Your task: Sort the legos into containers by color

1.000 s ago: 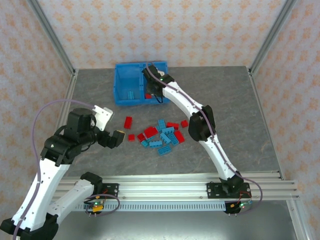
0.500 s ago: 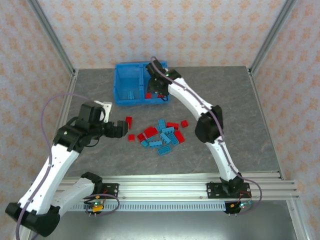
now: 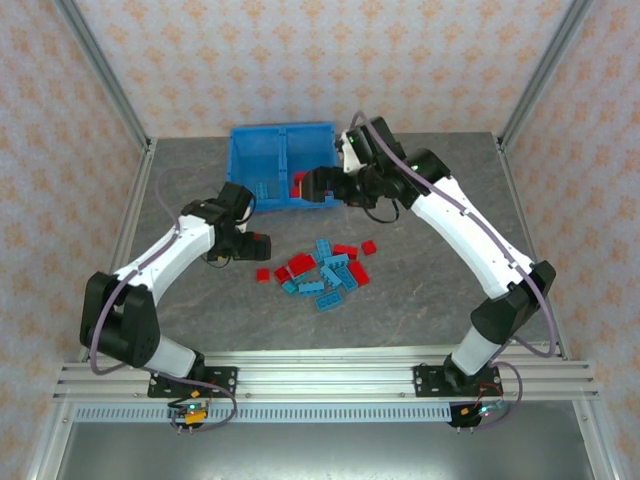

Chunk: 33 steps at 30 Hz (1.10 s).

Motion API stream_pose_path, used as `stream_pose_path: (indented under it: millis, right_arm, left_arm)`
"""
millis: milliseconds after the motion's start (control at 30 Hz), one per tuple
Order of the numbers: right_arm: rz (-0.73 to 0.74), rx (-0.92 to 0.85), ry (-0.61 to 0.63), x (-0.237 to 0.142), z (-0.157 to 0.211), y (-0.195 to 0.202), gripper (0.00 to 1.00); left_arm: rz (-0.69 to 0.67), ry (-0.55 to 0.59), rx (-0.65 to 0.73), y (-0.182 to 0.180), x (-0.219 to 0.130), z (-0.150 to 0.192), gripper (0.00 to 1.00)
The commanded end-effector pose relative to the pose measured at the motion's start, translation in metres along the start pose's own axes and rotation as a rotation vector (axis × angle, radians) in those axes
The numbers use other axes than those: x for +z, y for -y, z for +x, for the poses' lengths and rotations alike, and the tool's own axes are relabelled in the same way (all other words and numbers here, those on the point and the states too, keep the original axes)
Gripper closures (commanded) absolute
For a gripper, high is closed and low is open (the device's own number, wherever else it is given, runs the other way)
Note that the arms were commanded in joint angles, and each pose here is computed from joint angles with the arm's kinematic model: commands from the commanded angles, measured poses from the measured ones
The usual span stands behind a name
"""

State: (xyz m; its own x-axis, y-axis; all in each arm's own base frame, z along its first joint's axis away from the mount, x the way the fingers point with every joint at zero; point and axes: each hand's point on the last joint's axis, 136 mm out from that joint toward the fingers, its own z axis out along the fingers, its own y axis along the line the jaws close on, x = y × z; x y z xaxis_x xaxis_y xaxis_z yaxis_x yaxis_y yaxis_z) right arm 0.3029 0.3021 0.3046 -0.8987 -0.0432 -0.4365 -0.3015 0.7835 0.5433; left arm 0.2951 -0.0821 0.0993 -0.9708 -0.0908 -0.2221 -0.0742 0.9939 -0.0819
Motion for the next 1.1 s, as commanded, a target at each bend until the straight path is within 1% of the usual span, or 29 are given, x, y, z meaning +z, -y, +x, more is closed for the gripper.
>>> stream_pose_path:
  millis: [0, 67, 133, 233, 400, 467, 600, 700, 800, 867, 967, 1067]
  right_arm:
    - [-0.056, 0.003, -0.082, -0.004, 0.032, -0.006, 0.01]
    - [-0.058, 0.015, -0.072, -0.005, 0.036, -0.005, 0.01]
    - [-0.044, 0.020, -0.068, -0.005, 0.038, -0.002, 0.01]
    - [-0.031, 0.017, -0.080, -0.005, 0.042, -0.003, 0.01]
    - [-0.007, 0.018, -0.093, -0.003, 0.049, -0.002, 0.01]
    - [-0.003, 0.015, -0.090, -0.005, 0.050, -0.002, 0.01]
    - [0.009, 0.014, -0.083, -0.007, 0.049, -0.002, 0.01]
    - [0.022, 0.013, -0.071, -0.008, 0.047, -0.001, 0.01]
    - [0.039, 0.021, -0.050, -0.009, 0.042, 0.001, 0.01]
    - [0.042, 0.021, -0.037, -0.008, 0.038, 0.000, 0.01]
    - [0.037, 0.020, -0.017, -0.007, 0.033, -0.003, 0.01]
    - [0.059, 0.021, 0.026, -0.008, 0.024, 0.000, 0.01]
  left_arm:
    - [-0.006, 0.034, 0.013, 0.000, 0.012, -0.023, 0.05]
    - [-0.004, 0.023, 0.018, 0.001, 0.023, -0.028, 0.05]
    - [-0.007, 0.011, 0.021, 0.002, 0.033, -0.035, 0.08]
    - [-0.001, -0.009, 0.019, 0.003, 0.047, -0.041, 0.16]
    - [-0.006, -0.047, 0.019, 0.004, 0.067, -0.045, 0.26]
    - [-0.009, -0.066, 0.010, 0.002, 0.077, -0.044, 0.34]
    - [0.010, -0.096, 0.000, 0.006, 0.088, -0.041, 0.54]
    - [0.020, -0.103, -0.003, 0.007, 0.090, -0.039, 0.63]
    - [0.026, -0.094, 0.004, 0.008, 0.083, -0.041, 0.65]
    - [0.040, -0.074, 0.010, 0.011, 0.069, -0.045, 0.65]
    - [0.081, -0.004, 0.006, 0.018, 0.035, -0.057, 0.65]
    - [0.148, 0.091, -0.016, 0.030, -0.010, -0.072, 0.65]
